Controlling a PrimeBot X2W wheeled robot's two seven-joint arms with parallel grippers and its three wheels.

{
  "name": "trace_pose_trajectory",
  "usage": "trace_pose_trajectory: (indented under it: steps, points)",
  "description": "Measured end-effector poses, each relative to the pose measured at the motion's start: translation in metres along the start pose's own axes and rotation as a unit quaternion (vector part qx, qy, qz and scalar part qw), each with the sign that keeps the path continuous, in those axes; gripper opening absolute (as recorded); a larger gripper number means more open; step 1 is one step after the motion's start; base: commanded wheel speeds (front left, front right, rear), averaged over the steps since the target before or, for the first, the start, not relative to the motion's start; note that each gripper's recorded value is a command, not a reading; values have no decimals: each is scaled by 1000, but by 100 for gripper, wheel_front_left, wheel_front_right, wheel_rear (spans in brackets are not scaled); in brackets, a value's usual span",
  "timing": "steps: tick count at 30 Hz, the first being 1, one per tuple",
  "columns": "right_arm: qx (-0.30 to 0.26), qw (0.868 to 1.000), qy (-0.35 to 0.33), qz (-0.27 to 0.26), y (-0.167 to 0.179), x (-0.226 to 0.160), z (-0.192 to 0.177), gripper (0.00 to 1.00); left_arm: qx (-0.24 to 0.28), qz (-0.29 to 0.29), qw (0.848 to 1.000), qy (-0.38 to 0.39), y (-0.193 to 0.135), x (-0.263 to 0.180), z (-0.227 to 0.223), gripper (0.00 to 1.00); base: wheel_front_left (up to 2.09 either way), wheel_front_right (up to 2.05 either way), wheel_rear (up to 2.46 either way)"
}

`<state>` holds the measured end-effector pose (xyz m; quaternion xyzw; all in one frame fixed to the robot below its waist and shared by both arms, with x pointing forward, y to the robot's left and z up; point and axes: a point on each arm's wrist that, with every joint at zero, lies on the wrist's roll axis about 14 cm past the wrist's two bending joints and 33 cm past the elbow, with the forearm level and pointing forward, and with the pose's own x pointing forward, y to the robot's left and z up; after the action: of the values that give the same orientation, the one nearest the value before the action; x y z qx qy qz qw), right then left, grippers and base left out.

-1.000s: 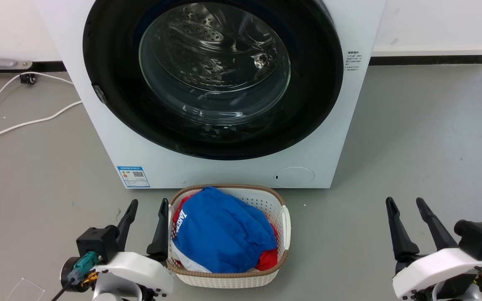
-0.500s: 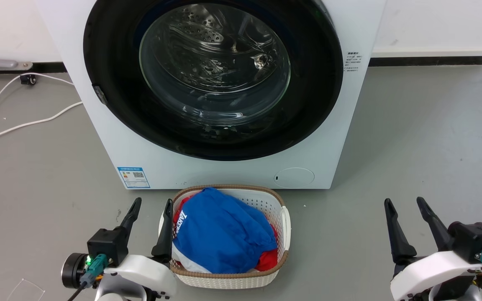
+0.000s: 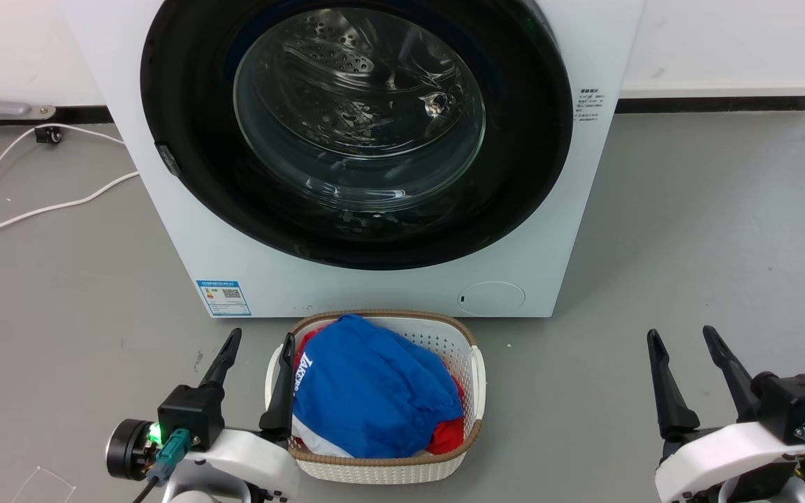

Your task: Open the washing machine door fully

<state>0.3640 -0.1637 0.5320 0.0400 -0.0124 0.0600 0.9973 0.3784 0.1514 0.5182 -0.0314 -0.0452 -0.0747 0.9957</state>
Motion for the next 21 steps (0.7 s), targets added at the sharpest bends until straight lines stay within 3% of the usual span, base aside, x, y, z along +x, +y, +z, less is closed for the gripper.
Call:
trace_pose_trajectory:
  steps: [14, 15, 16, 17, 21]
  points:
    - [-22, 1000, -7, 2, 1, -1, 2, 100, 27, -5, 1000, 3, 0, -2, -5, 100, 0, 0, 0]
    - [-20, 1000, -7, 1, 1, -1, 2, 75, 25, -4, 1000, 4, 0, -2, -5, 100, 0, 0, 0]
    - [-15, 1000, -7, 1, 0, -1, 2, 23, 24, -4, 1000, 4, 1, -2, -6, 100, 0, 0, 0]
    - [-12, 1000, -7, 0, 0, -1, 2, 0, 23, -3, 1000, 4, 1, -2, -6, 100, 0, 0, 0]
    - [-3, 1000, -6, 0, 0, -1, 1, 0, 21, -3, 1000, 6, 1, -2, -7, 100, 0, 0, 0]
